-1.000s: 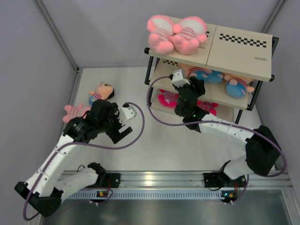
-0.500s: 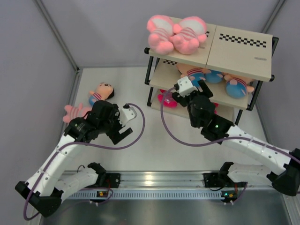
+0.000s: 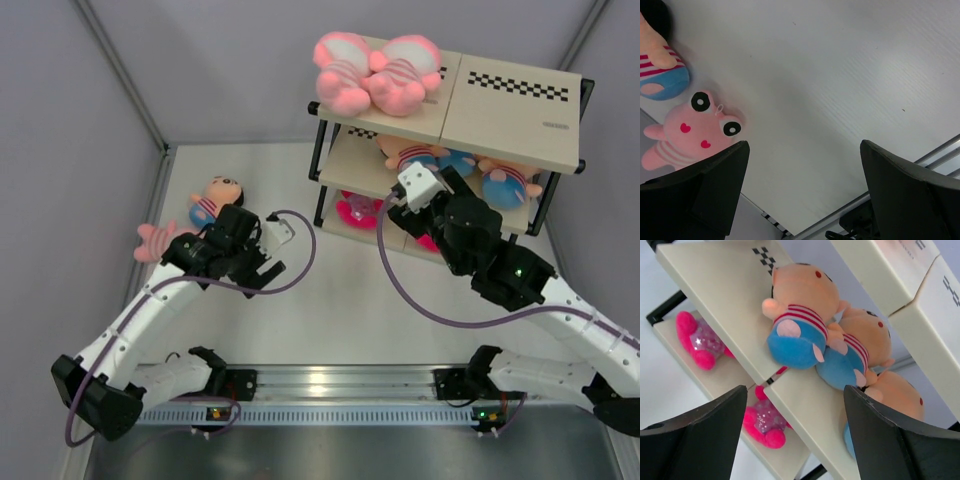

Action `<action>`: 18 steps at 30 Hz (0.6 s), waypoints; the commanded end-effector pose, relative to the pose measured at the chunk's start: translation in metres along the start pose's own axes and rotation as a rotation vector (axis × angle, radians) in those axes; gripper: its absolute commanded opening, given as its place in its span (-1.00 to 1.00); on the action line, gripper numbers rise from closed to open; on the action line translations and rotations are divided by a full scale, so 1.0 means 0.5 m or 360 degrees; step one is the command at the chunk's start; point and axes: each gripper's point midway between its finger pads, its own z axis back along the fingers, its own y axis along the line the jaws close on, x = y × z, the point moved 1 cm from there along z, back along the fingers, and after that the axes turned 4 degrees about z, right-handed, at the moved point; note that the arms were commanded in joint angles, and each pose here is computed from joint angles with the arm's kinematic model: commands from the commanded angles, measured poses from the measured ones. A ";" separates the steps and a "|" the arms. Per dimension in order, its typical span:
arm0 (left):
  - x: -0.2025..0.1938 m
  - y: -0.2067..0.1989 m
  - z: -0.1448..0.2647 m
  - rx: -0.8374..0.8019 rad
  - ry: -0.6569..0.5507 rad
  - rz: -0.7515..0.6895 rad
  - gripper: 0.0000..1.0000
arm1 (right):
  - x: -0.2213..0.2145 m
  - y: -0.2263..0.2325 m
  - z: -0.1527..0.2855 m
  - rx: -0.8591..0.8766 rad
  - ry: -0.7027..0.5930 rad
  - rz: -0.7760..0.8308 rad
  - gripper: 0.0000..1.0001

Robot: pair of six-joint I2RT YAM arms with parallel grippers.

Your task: Place and organize the stuffed toys onto the shelf

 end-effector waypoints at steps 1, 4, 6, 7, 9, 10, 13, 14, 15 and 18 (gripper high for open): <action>0.017 0.025 -0.001 0.0092 -0.0034 0.0079 0.97 | -0.023 -0.032 0.001 -0.0085 0.0151 0.0045 0.55; 0.017 0.028 0.000 0.0103 -0.0040 0.0086 0.97 | -0.035 -0.038 -0.007 -0.0091 0.0201 0.0091 0.47; 0.016 0.031 -0.002 0.0112 -0.0033 0.0095 0.97 | -0.028 -0.041 -0.013 -0.0087 0.0166 0.0090 0.38; 0.015 0.033 -0.004 0.0120 -0.0028 0.0094 0.97 | -0.030 -0.043 -0.021 -0.0077 0.0152 0.0084 0.31; 0.013 0.038 -0.010 0.0135 -0.0014 0.0104 0.97 | -0.042 -0.049 -0.041 -0.0101 0.0169 0.0093 0.00; 0.009 0.041 -0.014 0.0143 0.0000 0.0111 0.97 | -0.045 -0.039 -0.062 -0.0083 0.0178 0.0097 -0.11; 0.003 0.061 -0.027 0.0175 0.0033 0.0155 0.97 | -0.051 -0.027 -0.103 -0.0063 0.0202 0.0073 -0.55; 0.002 0.064 -0.032 0.0161 0.0037 0.0172 0.97 | -0.054 -0.020 -0.113 -0.0054 0.0206 0.0071 -0.66; -0.009 0.081 -0.036 0.0174 0.0058 0.0222 0.97 | -0.056 -0.019 -0.122 -0.0061 0.0205 0.0050 -0.67; -0.032 0.127 -0.045 0.0178 0.0082 0.0319 0.97 | -0.064 0.003 -0.160 -0.0043 0.0212 0.0028 -0.78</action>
